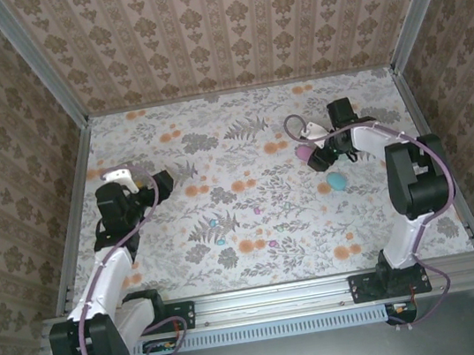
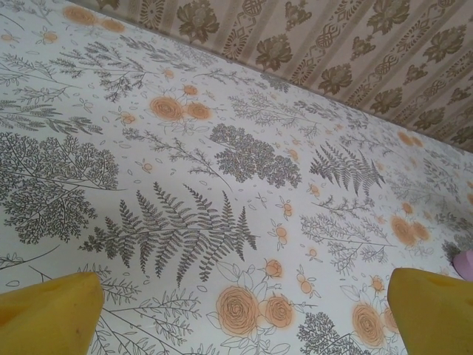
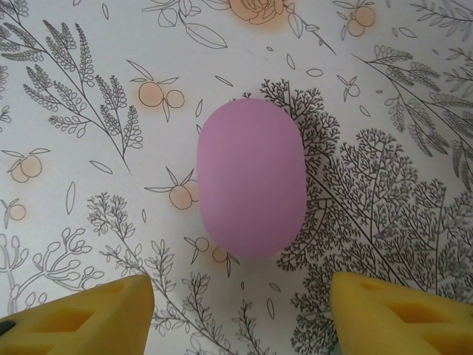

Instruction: Insert the wireless bluetooth earbuds into the charging case

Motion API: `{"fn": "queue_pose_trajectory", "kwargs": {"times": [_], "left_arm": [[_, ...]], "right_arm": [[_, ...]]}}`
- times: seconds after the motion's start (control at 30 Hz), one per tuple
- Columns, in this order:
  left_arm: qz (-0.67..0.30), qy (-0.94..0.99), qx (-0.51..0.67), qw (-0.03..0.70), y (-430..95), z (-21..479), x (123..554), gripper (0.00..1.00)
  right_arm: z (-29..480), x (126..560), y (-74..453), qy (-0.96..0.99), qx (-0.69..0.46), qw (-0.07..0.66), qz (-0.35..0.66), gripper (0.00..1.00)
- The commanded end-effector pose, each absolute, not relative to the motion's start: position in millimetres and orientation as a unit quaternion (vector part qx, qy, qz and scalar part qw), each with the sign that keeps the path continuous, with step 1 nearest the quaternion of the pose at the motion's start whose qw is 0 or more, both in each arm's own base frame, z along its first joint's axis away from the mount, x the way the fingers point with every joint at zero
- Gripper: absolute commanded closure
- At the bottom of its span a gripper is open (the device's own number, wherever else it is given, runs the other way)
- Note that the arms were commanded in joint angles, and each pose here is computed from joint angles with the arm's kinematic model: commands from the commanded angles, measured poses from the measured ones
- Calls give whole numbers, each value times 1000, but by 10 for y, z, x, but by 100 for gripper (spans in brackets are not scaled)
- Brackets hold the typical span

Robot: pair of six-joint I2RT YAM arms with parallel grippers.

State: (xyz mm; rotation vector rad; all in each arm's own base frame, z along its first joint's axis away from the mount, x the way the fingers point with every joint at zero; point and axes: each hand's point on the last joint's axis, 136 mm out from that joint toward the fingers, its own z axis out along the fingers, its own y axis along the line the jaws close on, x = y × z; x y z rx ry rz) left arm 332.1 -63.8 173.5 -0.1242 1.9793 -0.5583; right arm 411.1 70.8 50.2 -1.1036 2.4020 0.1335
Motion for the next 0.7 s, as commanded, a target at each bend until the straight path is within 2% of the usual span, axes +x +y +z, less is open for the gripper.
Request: {"fn": "queue_pose_trajectory", "kwargs": {"times": [0.0,0.17,0.33,0.67], "left_arm": [[-230,826,-36,514,-670,1759,3283,0],[-224,827,-35,514,-658,1802,3268,0],[-209,826,-32,522,-614,1754,3185,0],[-208,831,-43,514,-604,1713,3317,0]], "right_arm": [[419,4065,722,880,-421,212,55,33],[366,4045,766,882,-429,187,54,34],[281,4007,795,869,-442,220,14,32],[233,4090,671,875,-434,213,-5,30]]}}
